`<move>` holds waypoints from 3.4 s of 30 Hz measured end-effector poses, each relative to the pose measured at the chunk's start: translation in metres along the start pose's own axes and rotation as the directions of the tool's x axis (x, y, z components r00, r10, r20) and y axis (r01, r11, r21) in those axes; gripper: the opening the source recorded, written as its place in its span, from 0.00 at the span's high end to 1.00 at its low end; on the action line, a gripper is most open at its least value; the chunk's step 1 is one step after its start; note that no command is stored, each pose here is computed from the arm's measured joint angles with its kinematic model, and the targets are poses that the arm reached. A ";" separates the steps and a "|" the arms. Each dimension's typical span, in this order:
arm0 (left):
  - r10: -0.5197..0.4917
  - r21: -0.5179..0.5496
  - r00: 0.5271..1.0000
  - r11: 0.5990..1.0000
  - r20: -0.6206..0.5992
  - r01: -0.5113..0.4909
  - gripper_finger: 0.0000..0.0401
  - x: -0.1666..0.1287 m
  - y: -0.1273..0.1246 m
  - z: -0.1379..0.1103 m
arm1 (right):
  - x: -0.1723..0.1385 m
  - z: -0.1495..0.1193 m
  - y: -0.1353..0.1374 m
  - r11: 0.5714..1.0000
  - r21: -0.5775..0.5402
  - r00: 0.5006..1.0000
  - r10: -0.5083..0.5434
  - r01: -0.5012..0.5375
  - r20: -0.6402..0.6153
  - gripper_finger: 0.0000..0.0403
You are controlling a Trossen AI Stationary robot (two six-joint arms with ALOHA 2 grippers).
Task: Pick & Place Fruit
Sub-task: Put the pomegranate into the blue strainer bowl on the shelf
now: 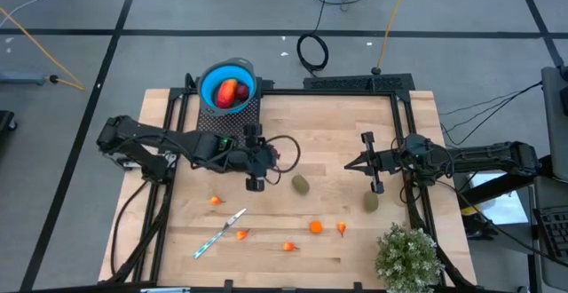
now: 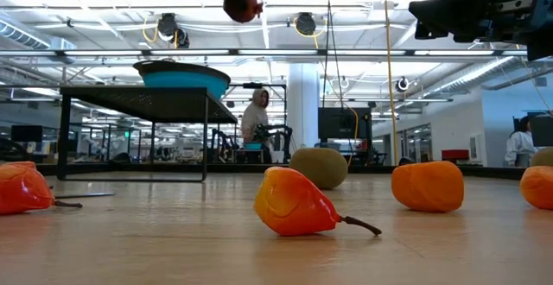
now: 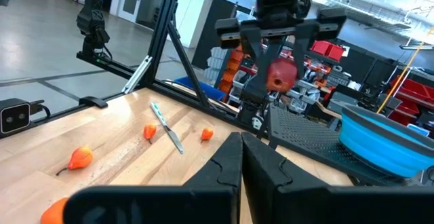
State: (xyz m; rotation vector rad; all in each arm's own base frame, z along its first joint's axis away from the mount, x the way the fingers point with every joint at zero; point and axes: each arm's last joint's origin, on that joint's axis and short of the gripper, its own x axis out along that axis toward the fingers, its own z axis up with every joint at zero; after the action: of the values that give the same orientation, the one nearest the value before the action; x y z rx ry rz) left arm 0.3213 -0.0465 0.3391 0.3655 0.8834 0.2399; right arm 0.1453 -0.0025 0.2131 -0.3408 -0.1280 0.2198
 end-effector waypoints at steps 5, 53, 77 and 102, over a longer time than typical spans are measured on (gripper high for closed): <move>0.022 -0.055 1.000 0.998 -0.017 -0.023 0.53 0.006 0.011 -0.002 | -0.003 0.002 -0.003 0.991 0.072 0.993 -0.113 0.114 -0.018 1.00; 0.204 -0.883 0.966 0.467 0.157 0.045 0.51 -0.075 0.165 -0.057 | -0.054 0.021 0.000 0.931 0.135 0.940 -0.329 0.340 -0.093 1.00; 0.369 -0.764 0.929 0.609 0.036 -0.212 0.51 -0.076 0.179 -0.067 | -0.054 0.022 0.000 0.934 0.110 0.940 -0.330 0.339 -0.091 1.00; 0.288 -0.723 0.895 0.528 -0.341 -0.445 0.51 0.030 0.239 -0.109 | -0.054 0.021 0.000 0.937 0.098 0.941 -0.327 0.335 -0.093 1.00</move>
State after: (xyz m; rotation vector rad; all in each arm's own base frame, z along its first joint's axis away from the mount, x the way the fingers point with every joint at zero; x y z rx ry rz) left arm 0.2407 0.2050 0.3516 -0.3327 0.7796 1.0526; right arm 0.0897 -0.0080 0.2282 -0.2103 -0.0961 -0.1202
